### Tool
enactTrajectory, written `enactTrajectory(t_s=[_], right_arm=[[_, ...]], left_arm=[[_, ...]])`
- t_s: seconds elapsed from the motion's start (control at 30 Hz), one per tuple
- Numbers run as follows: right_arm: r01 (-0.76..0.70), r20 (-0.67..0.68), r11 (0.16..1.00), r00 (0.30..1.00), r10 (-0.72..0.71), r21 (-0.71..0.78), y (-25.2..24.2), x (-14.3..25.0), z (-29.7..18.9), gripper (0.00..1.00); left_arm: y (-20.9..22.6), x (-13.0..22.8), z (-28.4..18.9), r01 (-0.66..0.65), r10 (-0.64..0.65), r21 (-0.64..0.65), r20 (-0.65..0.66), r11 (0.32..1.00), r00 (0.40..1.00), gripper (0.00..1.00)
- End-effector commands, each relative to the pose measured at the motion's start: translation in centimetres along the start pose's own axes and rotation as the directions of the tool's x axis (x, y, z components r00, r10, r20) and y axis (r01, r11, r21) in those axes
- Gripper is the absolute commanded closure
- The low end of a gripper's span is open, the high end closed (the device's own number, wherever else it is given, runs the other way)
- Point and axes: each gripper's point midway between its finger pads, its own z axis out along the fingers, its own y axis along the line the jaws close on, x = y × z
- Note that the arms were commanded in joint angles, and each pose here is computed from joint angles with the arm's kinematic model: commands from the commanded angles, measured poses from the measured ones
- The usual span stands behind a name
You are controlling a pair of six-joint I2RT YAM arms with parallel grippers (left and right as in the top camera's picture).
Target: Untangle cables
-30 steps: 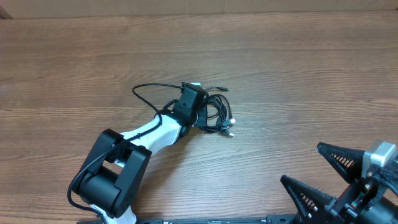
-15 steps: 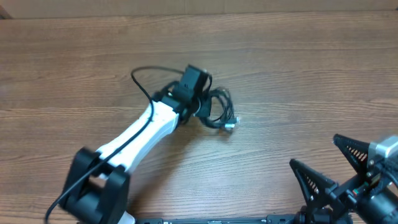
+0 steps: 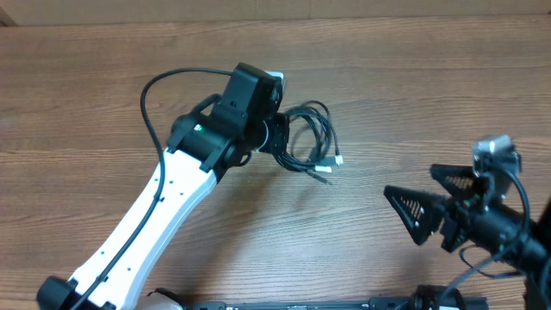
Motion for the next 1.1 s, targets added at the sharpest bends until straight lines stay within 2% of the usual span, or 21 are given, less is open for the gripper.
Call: enactTrajectory(t_s=[0.0,0.1,0.27,0.3,0.4,0.43,0.57,0.73,0.83,0.9,0.93,0.97,1.03,1.07], right_arm=[[-0.025,-0.030,0.998,0.999,0.024,-0.060,0.1,0.2,1.0,0.05],[-0.047,-0.061,0.994,0.997,0.041,-0.102,0.0,0.3,1.8,0.05],[-0.080,-0.103,0.966,0.993,0.057,-0.244,1.1,0.0,2.8,0.05],[-0.093,-0.112,0.963,0.991,0.066,-0.255,1.0,-0.1,3.0,0.08],[-0.140,-0.151,0.957,0.983,0.104,-0.254,0.3,0.0,3.8,0.28],[-0.159,-0.167,0.955,0.979,0.119,-0.251,0.1,0.1,4.1,0.30],[-0.216,-0.226,0.946,0.961,0.162,-0.241,-1.0,0.6,5.2,0.30],[-0.207,-0.291,0.943,0.948,0.128,-0.260,-1.3,1.8,6.1,0.30],[-0.195,-0.328,0.937,0.940,0.094,-0.289,-1.0,2.3,6.8,0.36],[-0.190,-0.351,0.930,0.934,0.072,-0.314,-0.4,2.6,7.3,0.49],[-0.185,-0.361,0.927,0.931,0.059,-0.326,-0.1,2.8,7.6,0.62],[-0.179,-0.370,0.923,0.928,0.044,-0.339,0.2,2.9,7.9,0.70],[-0.161,-0.385,0.919,0.923,0.010,-0.361,0.7,3.2,8.6,0.96],[-0.144,-0.392,0.920,0.920,-0.011,-0.365,0.9,3.3,9.0,0.96]], left_arm=[[-4.4,-1.0,-4.9,-0.050,0.036,0.210,0.069,0.976,0.997,0.96],[-5.4,-0.9,-6.9,-0.033,0.010,0.264,0.090,0.964,0.996,0.96],[-7.2,-0.5,-9.0,-0.077,0.040,0.339,0.117,0.937,0.992,0.96],[-7.5,-0.3,-9.1,-0.085,0.047,0.345,0.117,0.935,0.992,0.96],[-8.7,0.3,-9.2,-0.108,0.073,0.375,0.107,0.921,0.992,0.96],[-9.1,0.5,-9.2,-0.115,0.081,0.381,0.105,0.917,0.991,0.96],[-10.5,0.8,-9.4,-0.148,0.110,0.406,0.116,0.902,0.987,0.96],[-11.0,0.6,-9.6,-0.137,0.094,0.420,0.122,0.897,0.988,0.96],[-11.2,0.4,-9.7,-0.140,0.093,0.430,0.129,0.892,0.987,0.96],[-11.3,0.3,-9.8,-0.139,0.090,0.433,0.132,0.891,0.987,0.96],[-11.4,0.4,-9.8,-0.141,0.092,0.437,0.133,0.888,0.987,0.96],[-11.6,0.4,-9.9,-0.144,0.094,0.444,0.132,0.884,0.987,0.96],[-12.0,0.5,-10.1,-0.149,0.099,0.469,0.129,0.871,0.987,0.96],[-12.2,0.6,-10.2,-0.150,0.101,0.478,0.127,0.865,0.987,0.96]])
